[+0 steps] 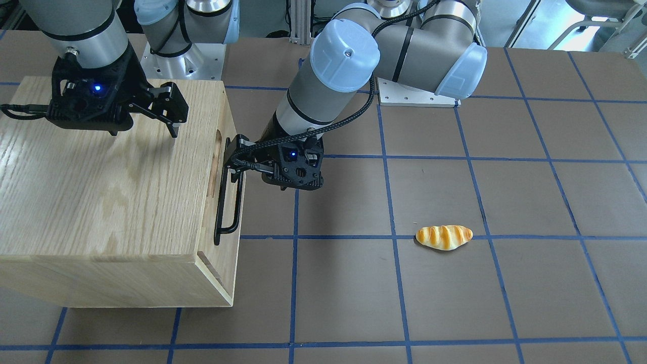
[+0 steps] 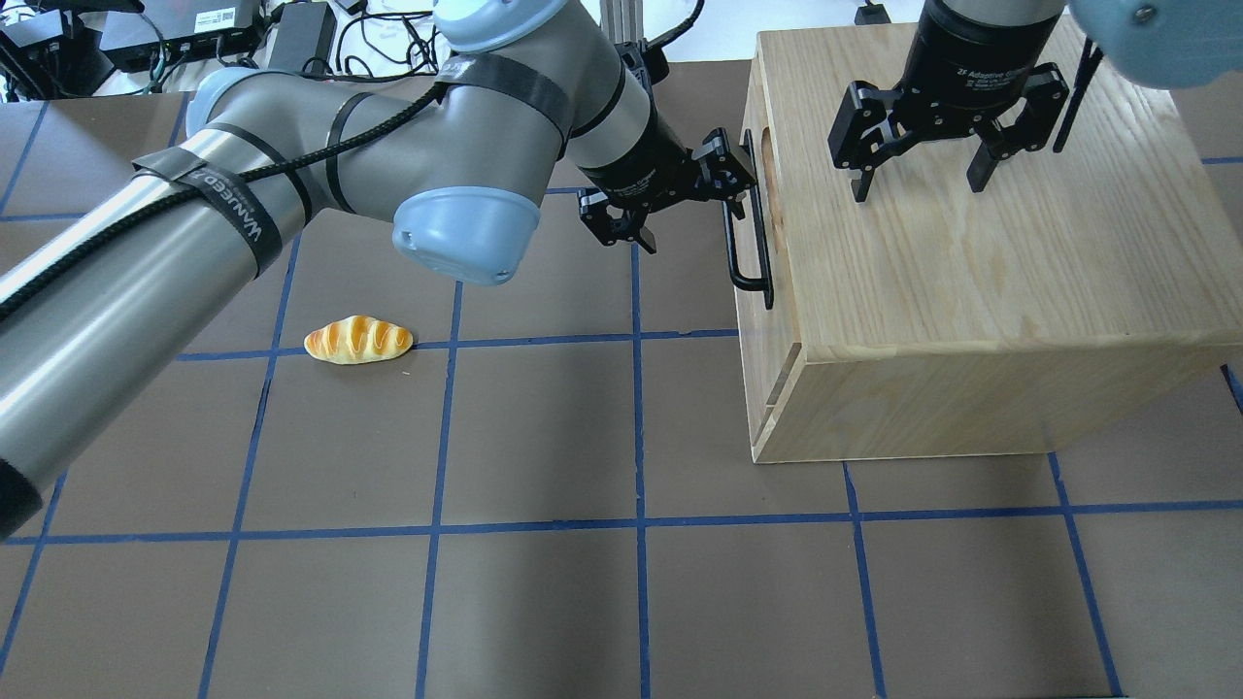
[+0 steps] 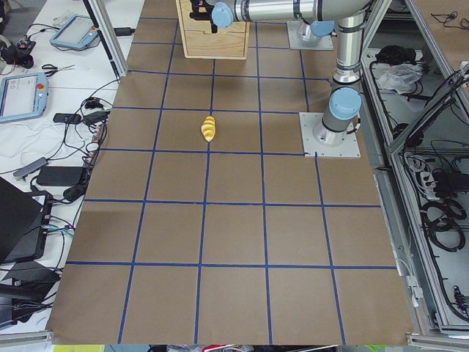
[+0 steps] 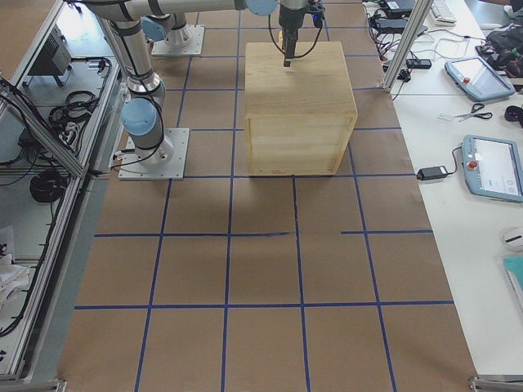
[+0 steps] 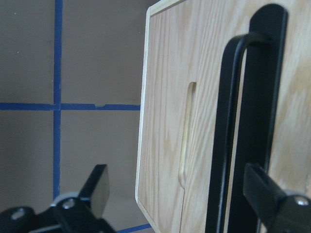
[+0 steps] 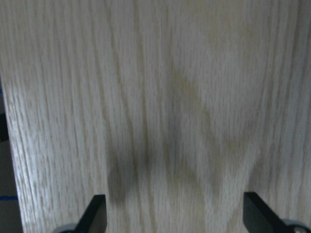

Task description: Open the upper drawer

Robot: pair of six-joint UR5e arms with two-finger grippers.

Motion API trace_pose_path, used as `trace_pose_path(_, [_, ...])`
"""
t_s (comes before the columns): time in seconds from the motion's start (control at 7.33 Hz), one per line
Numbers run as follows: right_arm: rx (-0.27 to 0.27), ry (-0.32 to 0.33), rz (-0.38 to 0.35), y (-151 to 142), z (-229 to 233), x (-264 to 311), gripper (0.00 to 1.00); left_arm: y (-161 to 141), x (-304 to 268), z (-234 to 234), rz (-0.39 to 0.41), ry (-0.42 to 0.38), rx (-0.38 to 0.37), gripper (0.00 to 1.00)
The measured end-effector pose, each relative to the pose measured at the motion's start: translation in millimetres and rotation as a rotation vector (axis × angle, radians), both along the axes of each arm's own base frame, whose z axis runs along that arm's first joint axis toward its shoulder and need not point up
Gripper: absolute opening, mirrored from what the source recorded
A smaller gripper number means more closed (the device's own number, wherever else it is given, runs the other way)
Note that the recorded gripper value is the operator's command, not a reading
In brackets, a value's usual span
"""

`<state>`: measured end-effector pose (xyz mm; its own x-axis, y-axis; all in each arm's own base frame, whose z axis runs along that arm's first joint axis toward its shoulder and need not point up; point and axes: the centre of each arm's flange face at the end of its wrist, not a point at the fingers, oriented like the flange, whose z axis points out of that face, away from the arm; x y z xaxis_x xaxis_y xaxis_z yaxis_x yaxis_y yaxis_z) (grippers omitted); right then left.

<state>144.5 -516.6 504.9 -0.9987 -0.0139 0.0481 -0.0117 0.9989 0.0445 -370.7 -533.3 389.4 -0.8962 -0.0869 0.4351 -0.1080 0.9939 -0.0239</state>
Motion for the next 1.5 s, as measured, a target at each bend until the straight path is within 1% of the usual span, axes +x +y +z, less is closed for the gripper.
trace_pose_path(0.82, [0.000,0.000,0.000,0.0,0.0,0.1,1.00,-1.2,-5.6,-12.6,-0.009,-0.003,0.018,1.00])
trace_pose_path(1.5, [0.000,0.000,0.000,0.0,0.0,0.1,1.00,1.7,-9.5,-20.5,-0.057,-0.020,0.010,1.00])
